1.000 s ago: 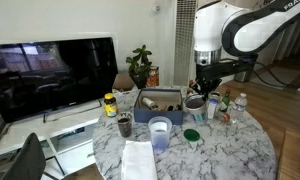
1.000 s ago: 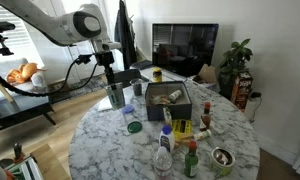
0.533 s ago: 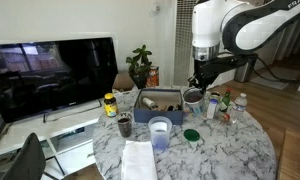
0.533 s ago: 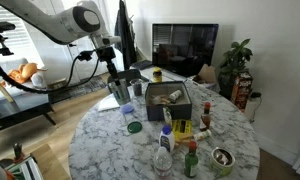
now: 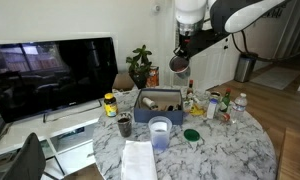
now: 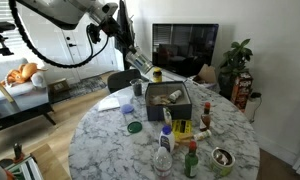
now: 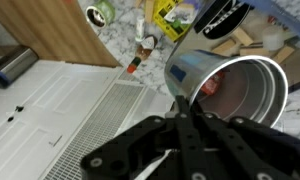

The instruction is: Remove the silver cup from the clear cup then pour the contents in the silver cup into the box

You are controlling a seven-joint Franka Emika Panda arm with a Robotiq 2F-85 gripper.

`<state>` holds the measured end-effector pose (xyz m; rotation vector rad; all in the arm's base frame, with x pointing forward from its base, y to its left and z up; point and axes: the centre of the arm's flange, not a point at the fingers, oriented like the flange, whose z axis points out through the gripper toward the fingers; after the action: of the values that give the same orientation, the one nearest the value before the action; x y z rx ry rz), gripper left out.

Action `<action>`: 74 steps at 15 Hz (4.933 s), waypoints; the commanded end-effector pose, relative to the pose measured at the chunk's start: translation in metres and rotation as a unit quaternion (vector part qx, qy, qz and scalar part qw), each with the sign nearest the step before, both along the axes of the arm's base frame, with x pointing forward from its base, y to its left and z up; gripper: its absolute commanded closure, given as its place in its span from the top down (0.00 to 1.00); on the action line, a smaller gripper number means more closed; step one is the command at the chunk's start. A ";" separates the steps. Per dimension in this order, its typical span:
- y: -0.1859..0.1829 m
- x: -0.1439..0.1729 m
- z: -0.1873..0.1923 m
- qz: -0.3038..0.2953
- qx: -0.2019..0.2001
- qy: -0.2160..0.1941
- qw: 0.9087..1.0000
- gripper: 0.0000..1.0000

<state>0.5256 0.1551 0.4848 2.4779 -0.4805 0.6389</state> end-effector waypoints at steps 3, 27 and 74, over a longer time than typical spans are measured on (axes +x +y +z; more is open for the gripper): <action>0.009 0.028 -0.003 0.023 -0.080 -0.016 0.996 0.05; 0.014 0.118 -0.078 0.023 -0.422 -0.008 0.906 0.01; -0.031 0.034 -0.021 0.109 0.065 0.059 0.990 0.01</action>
<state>0.6068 0.1304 0.4647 2.5489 -0.2322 0.6055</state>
